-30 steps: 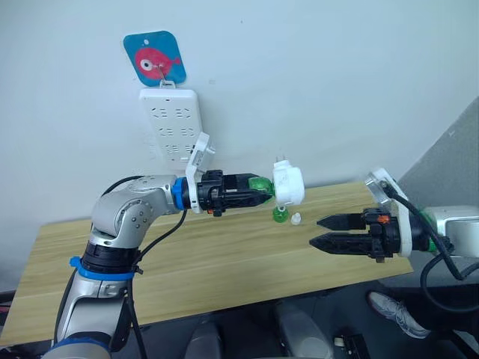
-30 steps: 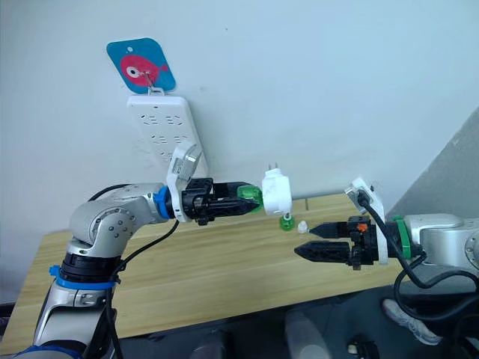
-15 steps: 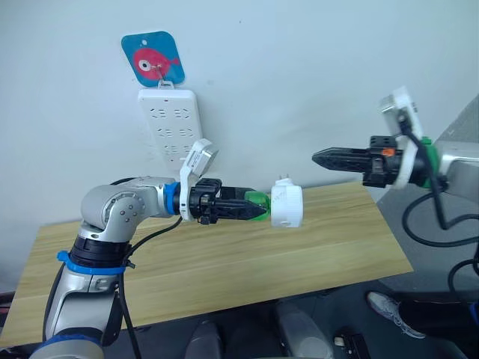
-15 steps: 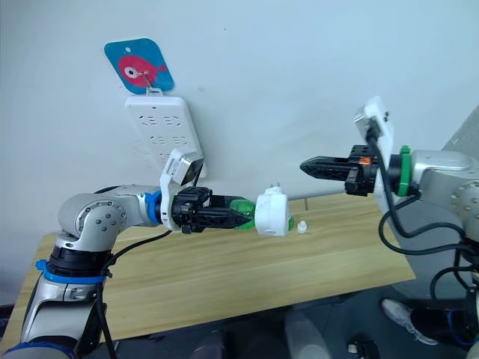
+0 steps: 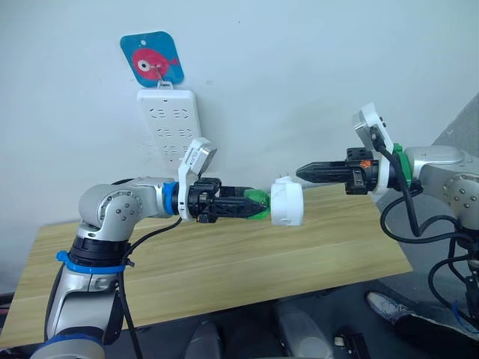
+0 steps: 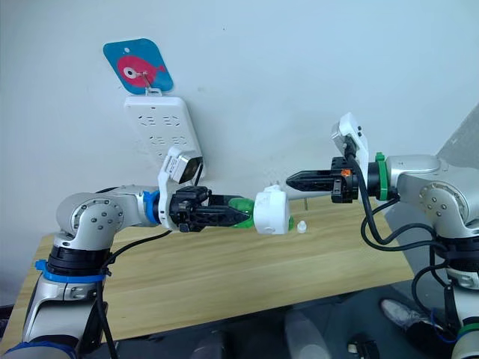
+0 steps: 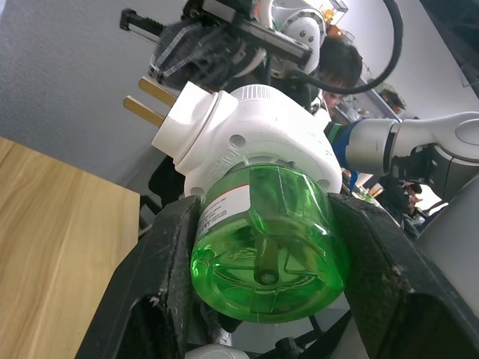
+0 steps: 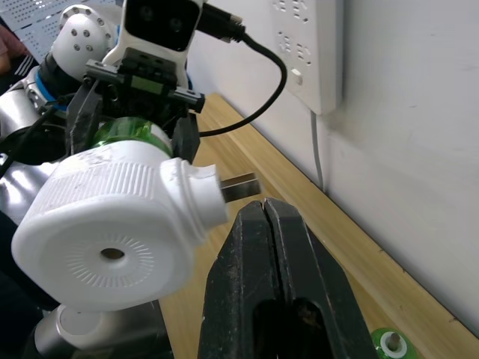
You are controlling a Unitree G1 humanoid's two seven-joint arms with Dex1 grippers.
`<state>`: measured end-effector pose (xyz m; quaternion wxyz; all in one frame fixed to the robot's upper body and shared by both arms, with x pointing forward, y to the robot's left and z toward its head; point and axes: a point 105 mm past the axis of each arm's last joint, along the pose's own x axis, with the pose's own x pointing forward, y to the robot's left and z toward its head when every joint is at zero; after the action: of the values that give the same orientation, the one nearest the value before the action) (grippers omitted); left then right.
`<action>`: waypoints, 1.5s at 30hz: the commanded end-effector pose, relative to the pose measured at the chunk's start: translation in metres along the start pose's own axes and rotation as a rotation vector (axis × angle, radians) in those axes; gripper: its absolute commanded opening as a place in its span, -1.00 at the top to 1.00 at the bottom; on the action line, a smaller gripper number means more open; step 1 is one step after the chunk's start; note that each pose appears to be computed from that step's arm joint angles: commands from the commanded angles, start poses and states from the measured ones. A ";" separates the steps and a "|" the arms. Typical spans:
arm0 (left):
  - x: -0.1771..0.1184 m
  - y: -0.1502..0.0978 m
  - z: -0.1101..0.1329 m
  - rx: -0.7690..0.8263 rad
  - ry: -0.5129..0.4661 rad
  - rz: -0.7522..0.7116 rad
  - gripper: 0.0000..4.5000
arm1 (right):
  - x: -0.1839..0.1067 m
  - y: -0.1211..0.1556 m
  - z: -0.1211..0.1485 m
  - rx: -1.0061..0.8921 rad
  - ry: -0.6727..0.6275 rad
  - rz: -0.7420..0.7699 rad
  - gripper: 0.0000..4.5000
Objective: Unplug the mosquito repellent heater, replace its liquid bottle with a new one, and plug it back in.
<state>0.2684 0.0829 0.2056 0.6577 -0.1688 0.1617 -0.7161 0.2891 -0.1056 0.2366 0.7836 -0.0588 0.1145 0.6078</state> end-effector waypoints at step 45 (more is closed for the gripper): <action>0.002 -0.014 0.000 0.162 0.055 -0.045 -0.02 | 0.017 0.022 -0.004 -0.072 0.082 0.176 1.00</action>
<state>0.2586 0.0822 0.1949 0.6515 -0.1070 0.1543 -0.7350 0.2825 -0.0900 0.2290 0.7400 -0.0852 0.1326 0.6539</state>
